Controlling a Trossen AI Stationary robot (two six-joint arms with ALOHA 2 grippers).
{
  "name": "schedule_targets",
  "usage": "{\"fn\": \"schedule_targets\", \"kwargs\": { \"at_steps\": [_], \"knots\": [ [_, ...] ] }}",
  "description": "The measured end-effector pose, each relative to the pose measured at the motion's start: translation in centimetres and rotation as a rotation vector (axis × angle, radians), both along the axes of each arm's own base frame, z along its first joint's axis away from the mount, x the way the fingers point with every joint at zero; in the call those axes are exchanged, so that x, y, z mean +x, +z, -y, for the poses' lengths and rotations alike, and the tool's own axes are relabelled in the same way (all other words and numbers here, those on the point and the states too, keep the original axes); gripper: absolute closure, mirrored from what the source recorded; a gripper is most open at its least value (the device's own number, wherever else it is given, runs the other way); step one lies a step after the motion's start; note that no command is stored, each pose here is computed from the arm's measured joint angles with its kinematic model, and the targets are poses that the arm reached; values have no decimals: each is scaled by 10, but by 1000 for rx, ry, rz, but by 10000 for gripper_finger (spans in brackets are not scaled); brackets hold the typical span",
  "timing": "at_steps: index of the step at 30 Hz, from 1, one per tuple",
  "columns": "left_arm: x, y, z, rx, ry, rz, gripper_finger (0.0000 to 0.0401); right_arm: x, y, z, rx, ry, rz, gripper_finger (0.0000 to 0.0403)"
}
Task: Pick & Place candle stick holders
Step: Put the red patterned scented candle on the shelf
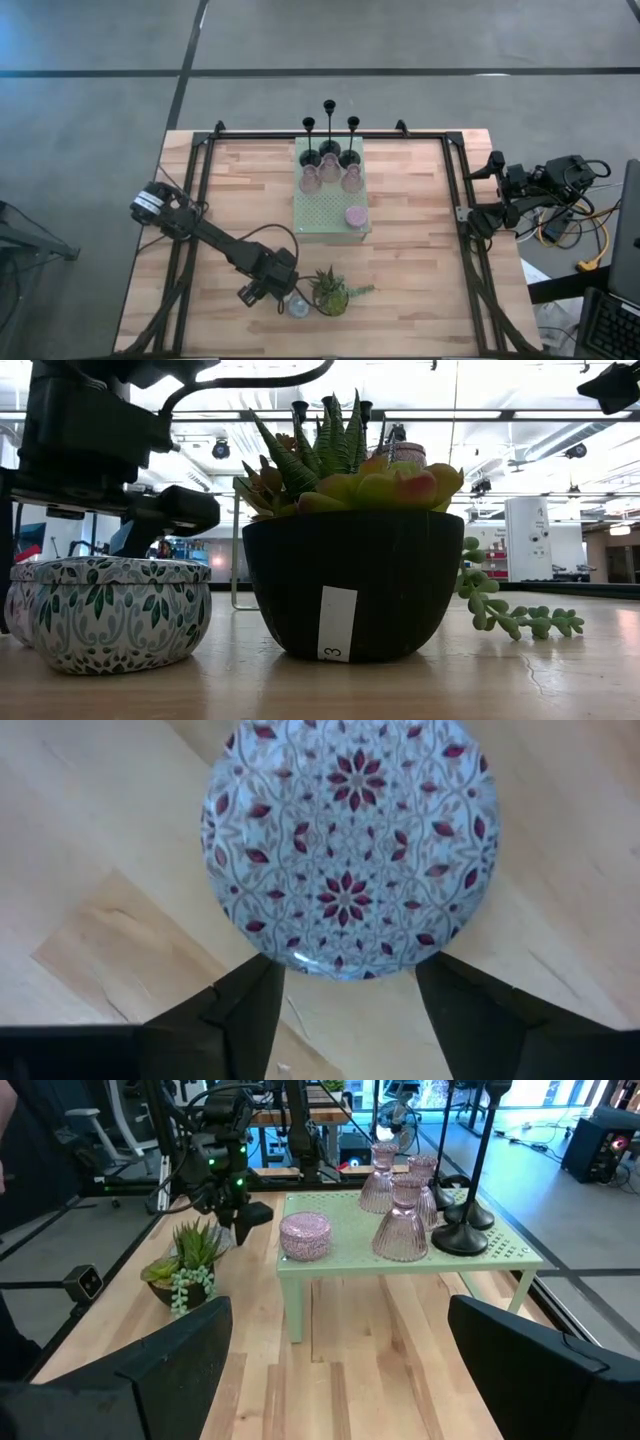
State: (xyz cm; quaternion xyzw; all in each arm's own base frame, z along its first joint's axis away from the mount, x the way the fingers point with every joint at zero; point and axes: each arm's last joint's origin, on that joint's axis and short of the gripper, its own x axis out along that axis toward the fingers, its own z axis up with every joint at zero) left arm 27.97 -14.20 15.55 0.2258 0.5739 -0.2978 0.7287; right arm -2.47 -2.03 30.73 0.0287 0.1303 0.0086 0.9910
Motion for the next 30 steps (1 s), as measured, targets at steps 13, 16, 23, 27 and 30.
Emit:
{"fn": "schedule_targets", "kwargs": {
  "at_steps": [13, 16, 23, 27, 30],
  "knots": [
    [1, 6, 1, 11, -20, -12, 46, 0, 0, 0, 0, 1, 0, 37],
    [6, 12, 3, 7, -52, 19, 31, 0, 0, 0, 0, 0, 0, 37],
    [17, 28, 12, 2, -176, 126, 29, 0, 0, 0, 0, 0, 0, 37],
    [17, 28, 14, 10, -230, 157, 30, 0, 0, 0, 0, 0, 0, 37],
    [16, 27, 14, 13, -236, 148, 29, 0, 0, 0, 0, 0, 0, 37]
  ]
}}
